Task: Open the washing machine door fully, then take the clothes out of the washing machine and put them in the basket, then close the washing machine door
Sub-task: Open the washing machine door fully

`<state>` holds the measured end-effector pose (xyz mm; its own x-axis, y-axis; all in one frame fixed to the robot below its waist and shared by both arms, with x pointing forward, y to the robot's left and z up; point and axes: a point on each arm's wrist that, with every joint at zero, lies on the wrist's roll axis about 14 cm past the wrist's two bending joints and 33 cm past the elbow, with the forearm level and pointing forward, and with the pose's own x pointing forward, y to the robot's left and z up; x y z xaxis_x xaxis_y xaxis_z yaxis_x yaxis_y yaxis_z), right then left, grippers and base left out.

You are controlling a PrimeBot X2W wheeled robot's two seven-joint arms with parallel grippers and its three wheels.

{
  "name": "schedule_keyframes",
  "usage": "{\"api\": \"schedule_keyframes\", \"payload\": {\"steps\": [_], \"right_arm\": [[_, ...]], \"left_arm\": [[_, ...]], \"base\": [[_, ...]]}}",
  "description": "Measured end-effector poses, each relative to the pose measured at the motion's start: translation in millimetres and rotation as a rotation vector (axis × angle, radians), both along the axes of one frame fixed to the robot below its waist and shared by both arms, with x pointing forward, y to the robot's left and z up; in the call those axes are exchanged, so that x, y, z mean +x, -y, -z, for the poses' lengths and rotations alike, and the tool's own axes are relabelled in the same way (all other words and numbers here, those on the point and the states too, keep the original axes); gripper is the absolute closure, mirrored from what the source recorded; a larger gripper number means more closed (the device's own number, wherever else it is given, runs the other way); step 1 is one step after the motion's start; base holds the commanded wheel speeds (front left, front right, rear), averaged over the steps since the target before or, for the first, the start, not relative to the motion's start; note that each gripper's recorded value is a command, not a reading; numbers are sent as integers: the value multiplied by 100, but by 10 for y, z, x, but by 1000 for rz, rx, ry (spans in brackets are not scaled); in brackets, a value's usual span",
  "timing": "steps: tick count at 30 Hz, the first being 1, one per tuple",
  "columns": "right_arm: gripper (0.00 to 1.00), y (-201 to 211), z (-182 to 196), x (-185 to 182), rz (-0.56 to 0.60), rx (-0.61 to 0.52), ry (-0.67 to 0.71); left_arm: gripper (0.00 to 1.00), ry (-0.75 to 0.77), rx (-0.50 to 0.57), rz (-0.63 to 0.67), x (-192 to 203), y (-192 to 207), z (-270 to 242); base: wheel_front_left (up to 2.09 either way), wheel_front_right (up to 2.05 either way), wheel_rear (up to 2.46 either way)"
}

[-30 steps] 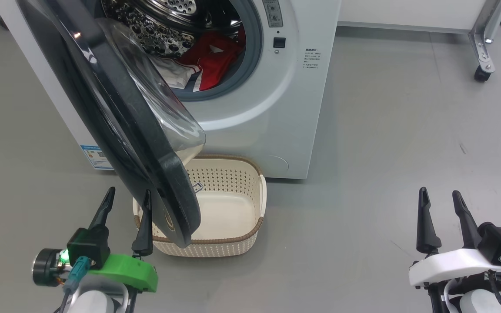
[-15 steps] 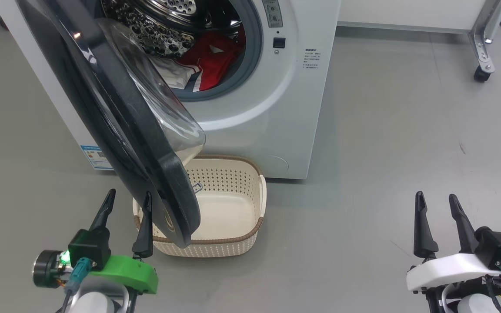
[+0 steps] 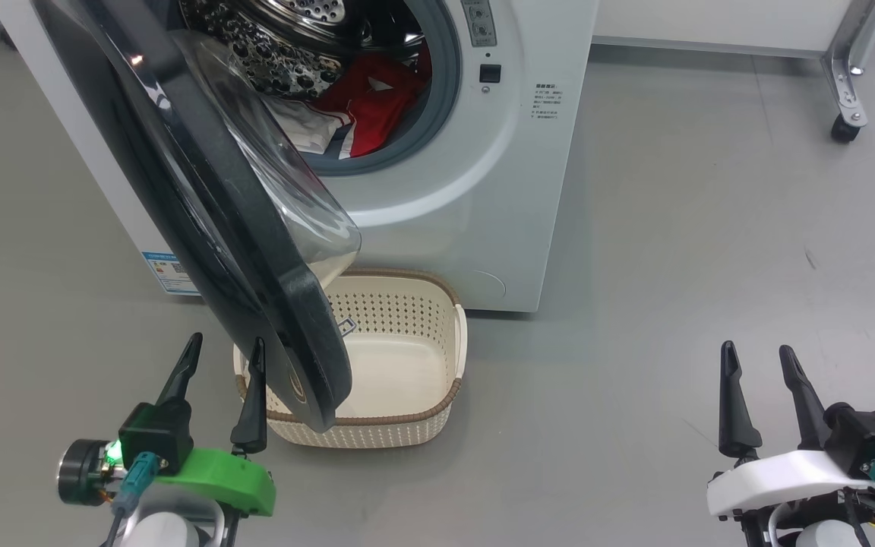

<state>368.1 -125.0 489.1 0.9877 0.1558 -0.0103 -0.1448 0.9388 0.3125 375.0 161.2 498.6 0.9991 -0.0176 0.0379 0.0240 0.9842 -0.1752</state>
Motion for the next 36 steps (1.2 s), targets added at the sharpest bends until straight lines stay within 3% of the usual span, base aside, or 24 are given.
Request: {"api": "schedule_keyframes", "payload": {"steps": [5, 6, 7, 8, 24, 36], "right_arm": [[0, -5, -4, 1, -2, -5, 3], [0, -7, -7, 1, -4, -4, 5], [0, -7, -8, 1, -4, -4, 6], [0, -7, -10, 1, -3, -4, 7], [0, -12, -8, 15, 5, 5, 8], [0, -42, -28, 2, -3, 14, 17]], "left_arm": [[0, -1, 0, -3, -2, -9, 4], [59, -2, 0, -2, -3, -7, 7], [94, -2, 0, -1, -4, -5, 8], [100, -2, 0, 1, -4, -2, 7], [100, 42, -9, -30, 24, -111, -130], [100, 238, -13, -86, 155, -324, -787]], "base": [[0, 0, 0], [0, 0, 0], [0, 0, 0], [0, 0, 0], [0, 0, 0], [0, 0, 0]]}}
